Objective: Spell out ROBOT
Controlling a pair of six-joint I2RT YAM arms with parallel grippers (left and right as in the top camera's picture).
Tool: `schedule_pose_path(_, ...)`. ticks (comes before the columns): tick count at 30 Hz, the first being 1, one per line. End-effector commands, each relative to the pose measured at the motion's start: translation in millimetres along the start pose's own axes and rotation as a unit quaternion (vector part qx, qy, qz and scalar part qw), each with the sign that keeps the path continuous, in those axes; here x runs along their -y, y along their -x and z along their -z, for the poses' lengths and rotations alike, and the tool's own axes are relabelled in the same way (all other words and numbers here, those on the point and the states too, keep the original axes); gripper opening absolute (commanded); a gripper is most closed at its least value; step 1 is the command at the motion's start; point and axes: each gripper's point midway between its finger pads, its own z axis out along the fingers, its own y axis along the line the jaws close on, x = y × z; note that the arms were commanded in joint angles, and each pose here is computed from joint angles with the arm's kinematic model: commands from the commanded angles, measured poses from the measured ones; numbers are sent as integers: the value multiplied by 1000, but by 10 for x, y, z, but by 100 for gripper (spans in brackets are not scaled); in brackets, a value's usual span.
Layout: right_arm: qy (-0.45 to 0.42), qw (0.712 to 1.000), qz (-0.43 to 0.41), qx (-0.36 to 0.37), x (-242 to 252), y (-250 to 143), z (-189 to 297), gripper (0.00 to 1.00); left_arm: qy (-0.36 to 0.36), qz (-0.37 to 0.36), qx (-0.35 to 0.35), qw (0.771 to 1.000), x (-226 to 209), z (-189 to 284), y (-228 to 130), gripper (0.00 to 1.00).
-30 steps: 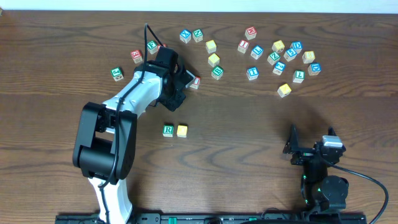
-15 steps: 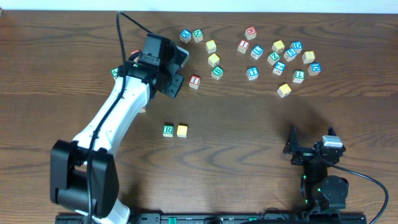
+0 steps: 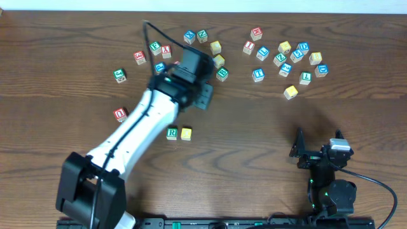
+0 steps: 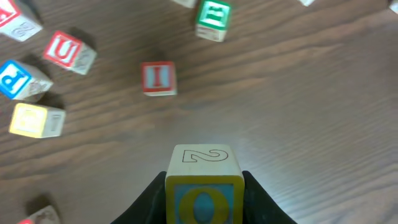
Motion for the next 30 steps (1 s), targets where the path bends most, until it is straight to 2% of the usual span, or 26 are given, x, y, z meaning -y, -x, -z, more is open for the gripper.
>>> schedule_pose_path(1, -3, 1000, 5, 1, 19, 0, 2, 99, 28, 6, 23, 999, 95, 111, 96, 19)
schedule_pose_path(4, -3, 1000, 5, 1, 19, -1, 2, 99, 20, 23, 20, 999, 226, 111, 66, 19)
schedule_pose_path(5, -3, 1000, 5, 1, 19, 0, 2, 99, 19, 35, 18, 999, 246, 107, 46, 15)
schedule_pose_path(7, -3, 1000, 5, 1, 19, 0, 2, 99, 18, 56, 10, 998, 279, 89, -9, 14)
schedule_pose_path(15, -3, 1000, 5, 1, 19, 0, 2, 99, 21, 71, -35, 997, 408, -64, -280, 12)
schedule_pose_path(27, -3, 1000, 5, 1, 19, 0, 2, 99, 15, 18, -95, 995, 854, -430, -651, 12)
schedule_pose_path(30, -3, 1000, 5, 1, 19, -1, 2, 99, 18, 14, -106, 994, 886, -516, -716, 8)
